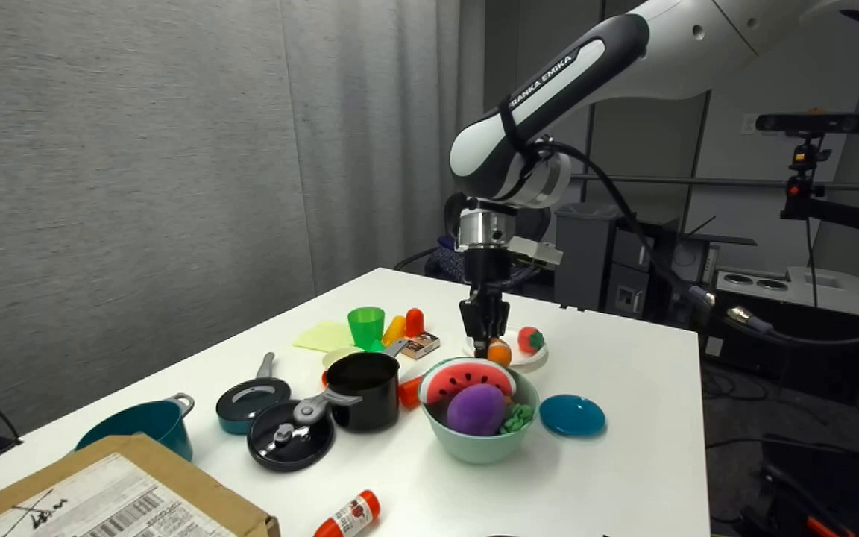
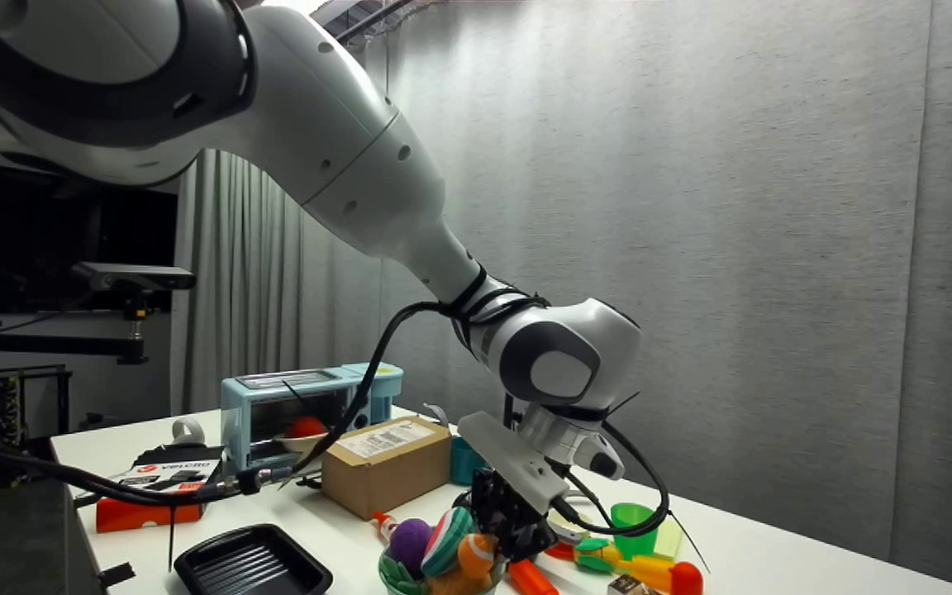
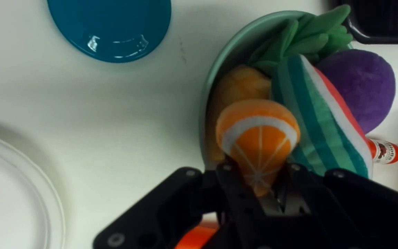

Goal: Pick up the fruits plush toys from the plate and put them in the bowl

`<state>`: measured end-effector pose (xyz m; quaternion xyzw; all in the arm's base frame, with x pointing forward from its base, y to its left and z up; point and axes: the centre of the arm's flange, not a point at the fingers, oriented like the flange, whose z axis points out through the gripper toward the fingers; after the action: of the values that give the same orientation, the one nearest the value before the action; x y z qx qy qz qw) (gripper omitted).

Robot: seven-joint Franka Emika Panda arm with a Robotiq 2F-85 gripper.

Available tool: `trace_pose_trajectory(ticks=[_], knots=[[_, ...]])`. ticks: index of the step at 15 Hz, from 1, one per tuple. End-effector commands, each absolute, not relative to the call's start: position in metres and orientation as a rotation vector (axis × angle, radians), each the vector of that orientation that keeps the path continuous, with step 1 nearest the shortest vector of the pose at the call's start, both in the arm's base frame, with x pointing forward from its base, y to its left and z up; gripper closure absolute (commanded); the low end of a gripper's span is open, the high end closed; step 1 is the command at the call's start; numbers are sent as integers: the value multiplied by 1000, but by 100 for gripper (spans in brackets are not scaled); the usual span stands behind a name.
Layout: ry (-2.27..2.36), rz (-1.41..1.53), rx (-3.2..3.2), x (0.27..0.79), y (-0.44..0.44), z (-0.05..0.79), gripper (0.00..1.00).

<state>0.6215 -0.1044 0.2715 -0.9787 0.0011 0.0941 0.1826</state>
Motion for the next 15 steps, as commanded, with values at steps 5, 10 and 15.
trace_pose_trajectory(ticks=[5, 10, 15], knots=[[-50, 291, -2746, 616, -98, 269, 16], [-71, 243, -2777, 621, -99, 281, 0], [-30, 187, -2859, 642, -111, 304, 0]])
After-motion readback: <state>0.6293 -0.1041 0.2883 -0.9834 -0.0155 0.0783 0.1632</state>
